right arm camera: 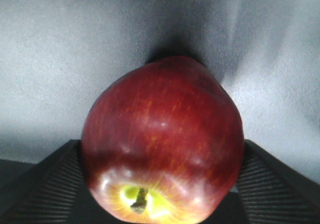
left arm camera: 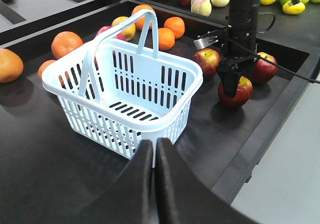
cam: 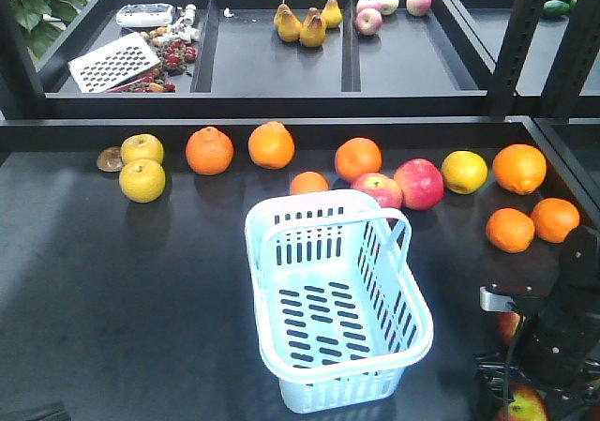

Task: Pick three apples into basket with both arms
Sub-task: 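Reach the right gripper down over the nearest red apple, then grasp the red apple with the right gripper and move it over the basket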

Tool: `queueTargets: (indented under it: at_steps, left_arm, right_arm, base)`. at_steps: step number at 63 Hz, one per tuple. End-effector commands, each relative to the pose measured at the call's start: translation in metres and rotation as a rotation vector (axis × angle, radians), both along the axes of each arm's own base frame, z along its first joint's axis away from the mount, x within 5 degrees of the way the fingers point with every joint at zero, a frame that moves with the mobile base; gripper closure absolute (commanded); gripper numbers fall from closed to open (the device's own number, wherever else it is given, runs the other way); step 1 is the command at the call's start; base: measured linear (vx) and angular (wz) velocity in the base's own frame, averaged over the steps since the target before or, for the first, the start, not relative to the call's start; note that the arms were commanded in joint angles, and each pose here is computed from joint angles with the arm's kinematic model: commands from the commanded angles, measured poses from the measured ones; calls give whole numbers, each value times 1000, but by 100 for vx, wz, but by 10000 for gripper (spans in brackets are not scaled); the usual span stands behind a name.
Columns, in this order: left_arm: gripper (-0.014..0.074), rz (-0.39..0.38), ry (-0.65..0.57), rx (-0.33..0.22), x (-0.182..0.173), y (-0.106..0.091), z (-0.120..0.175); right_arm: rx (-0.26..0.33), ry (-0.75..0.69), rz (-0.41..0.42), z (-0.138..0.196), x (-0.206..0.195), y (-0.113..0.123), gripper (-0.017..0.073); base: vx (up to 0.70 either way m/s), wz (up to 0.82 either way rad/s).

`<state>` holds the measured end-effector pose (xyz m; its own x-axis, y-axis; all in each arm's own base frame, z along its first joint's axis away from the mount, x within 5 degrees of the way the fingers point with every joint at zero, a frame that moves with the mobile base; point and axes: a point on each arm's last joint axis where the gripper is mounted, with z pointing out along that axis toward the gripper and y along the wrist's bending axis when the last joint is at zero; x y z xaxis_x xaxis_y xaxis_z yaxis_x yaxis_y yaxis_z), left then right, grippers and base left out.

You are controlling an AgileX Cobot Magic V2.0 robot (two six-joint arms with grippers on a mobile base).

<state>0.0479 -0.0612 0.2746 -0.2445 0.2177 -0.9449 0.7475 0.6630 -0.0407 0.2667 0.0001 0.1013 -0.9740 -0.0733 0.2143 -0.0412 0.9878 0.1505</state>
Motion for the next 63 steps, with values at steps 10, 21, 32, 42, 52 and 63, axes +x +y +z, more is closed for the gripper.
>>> queueTargets:
  at_steps: [10,21,32,42,52,63]
  left_arm:
    - [601,31,-30,-59,3,0,12]
    - [601,27,-26,-57,3,0,12]
    - [601,27,-27,-56,3,0,12]
    - [601,27,-27,-56,3,0,12]
    - [601,27,-27,-56,3,0,12]
    - [601,27,-27,-55,3,0,12]
  right_arm:
    - [13,-167,17,68,-7,1,499]
    - [96,-339,27,133,-32,10,568]
    - [337,-569,54,183,-53,40,564]
    - [427,-690,151,191,-52,82,564]
    - [423,-777,243,176,-39,126,557]
    - [389,-797,192,150,-13,142,462]
  base:
    - [0,0]
    - [0,0]
    - [0,0]
    - [0,0]
    - [0,0]
    - [0,0]
